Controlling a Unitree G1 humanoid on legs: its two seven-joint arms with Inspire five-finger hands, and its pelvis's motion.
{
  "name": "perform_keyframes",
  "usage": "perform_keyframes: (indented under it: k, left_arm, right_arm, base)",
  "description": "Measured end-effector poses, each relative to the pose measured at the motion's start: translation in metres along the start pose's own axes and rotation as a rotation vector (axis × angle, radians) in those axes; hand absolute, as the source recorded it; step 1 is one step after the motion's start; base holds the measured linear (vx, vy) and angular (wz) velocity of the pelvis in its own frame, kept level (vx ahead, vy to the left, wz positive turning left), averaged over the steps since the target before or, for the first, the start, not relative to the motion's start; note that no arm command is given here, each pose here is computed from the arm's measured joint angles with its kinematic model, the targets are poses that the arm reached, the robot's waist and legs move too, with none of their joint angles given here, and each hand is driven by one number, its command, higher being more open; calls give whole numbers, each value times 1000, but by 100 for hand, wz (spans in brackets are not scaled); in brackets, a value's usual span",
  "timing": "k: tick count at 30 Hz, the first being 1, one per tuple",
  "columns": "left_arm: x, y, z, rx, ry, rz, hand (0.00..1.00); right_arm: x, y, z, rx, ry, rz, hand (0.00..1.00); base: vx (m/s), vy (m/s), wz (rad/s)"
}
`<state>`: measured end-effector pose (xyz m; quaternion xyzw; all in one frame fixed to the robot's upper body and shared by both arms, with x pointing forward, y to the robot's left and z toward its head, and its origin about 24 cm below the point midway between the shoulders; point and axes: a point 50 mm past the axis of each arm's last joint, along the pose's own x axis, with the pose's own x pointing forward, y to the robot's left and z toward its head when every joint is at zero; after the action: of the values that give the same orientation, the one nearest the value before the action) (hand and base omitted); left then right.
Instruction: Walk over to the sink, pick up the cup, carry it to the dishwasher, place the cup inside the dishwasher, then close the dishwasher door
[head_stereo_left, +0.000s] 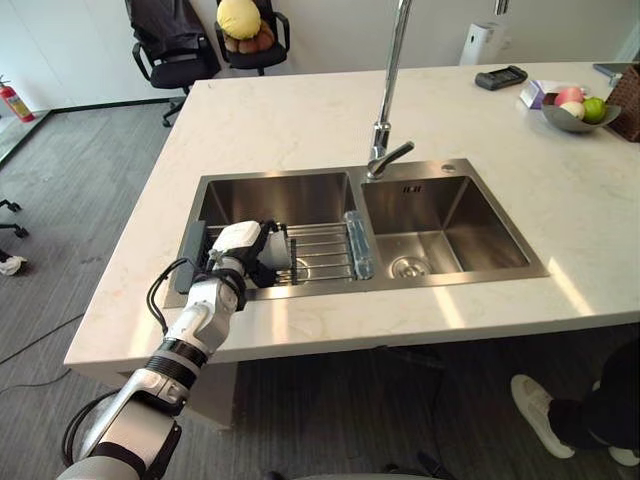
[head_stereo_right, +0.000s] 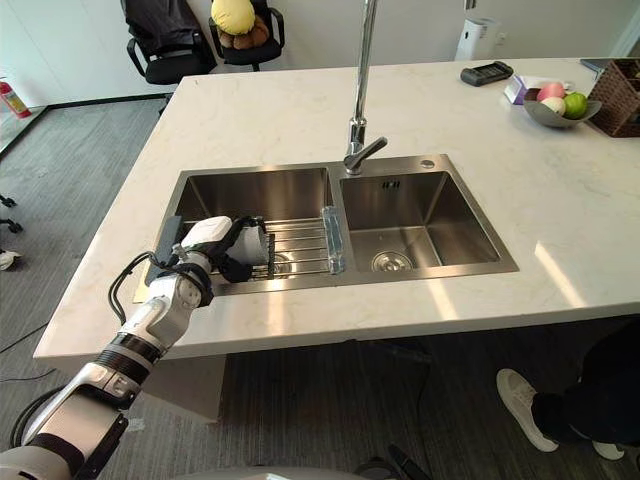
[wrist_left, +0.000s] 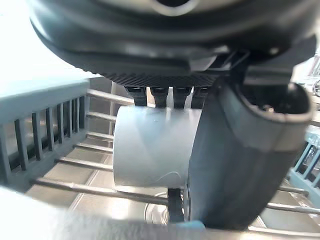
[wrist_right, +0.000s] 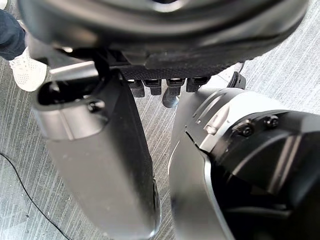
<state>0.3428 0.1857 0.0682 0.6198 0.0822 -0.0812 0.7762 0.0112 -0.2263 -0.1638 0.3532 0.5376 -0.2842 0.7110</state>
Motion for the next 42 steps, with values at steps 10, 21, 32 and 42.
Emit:
perform_keyframes:
  k: [10,21,32,42]
  left_arm:
    - [3,-5,0,118,-26,38,0]
    - [1,-7,1,182,-108,79,0]
    - [-43,23,7,-345,-318,457,0]
    - [-144,125,13,-1030,-757,1043,0]
  right_arm:
    - [2,4,-1,-48,15,4,100]
    - [3,6,5,-78,3,7,100]
    - [3,1,4,-16,-19,5,100]
    - [-3,-21,-18,126,1,-62,100]
  base:
    - [0,0,0]
    - [-3,-1,0]
    - [9,-13,10]
    - [-21,-12,29]
